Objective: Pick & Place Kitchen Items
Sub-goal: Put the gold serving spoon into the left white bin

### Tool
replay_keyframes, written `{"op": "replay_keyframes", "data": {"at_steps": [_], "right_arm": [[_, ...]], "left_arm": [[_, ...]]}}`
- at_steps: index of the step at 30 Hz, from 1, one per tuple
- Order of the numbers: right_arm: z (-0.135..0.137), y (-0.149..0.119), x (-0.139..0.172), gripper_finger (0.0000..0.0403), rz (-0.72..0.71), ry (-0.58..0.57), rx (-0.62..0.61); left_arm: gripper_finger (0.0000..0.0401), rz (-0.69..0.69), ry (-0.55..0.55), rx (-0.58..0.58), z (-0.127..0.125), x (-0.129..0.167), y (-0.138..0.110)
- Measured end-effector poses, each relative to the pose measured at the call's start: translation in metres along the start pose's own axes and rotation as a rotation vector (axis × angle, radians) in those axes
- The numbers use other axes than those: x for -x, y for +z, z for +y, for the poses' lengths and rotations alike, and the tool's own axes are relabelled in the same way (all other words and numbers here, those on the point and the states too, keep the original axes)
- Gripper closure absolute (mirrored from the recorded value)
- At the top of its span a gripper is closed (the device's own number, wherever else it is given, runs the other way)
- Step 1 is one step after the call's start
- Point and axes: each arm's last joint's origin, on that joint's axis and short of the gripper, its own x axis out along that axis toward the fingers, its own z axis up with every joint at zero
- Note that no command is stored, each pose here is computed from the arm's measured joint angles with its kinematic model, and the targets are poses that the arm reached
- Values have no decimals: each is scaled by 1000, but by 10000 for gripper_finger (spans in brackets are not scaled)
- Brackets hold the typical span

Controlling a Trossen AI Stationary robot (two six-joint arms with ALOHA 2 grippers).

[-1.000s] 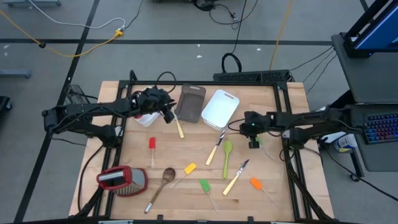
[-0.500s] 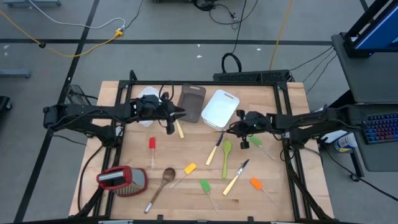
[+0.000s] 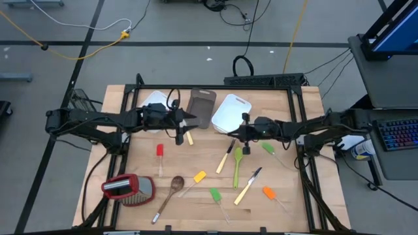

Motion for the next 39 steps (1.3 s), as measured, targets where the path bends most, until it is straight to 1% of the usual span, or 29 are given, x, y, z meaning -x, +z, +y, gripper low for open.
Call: {"op": "replay_keyframes", "data": {"at_steps": [2,4,10,15,20,25,28,32,34,37,39], "right_arm": [[-2,4,-1,390,-52,-29,-38],[-2,6,-2,390,-75,-32,-41],[-2,6,-4,390,-80,-31,-53],[-2,10,-5,391,-60,-23,-86],[0,26,-10,391,17,9,-66],[-3,41,-11,391,4,7,-95],[-2,40,-13,391,14,11,-84],[-2,38,-15,391,27,15,-83],[-2,37,-18,391,25,14,-79],[-1,35,-19,391,32,16,-77],[-2,38,-19,391,9,11,-76]], "left_arm": [[210,-7,-6,-1,-2,0,1],[214,-25,-1,-3,-4,0,3],[225,-68,-7,-58,-8,1,7],[219,-98,-5,-62,-8,0,10],[201,-67,-9,-58,-9,-11,3],[192,-74,-11,-80,-11,-28,-5],[194,-98,-38,-110,-13,-34,-6],[192,-121,-79,-110,-15,-42,-9],[193,-136,-78,-111,-15,-46,-10],[196,-118,-80,-110,-16,-51,-15],[199,-133,-78,-112,-16,-55,-16]]}}
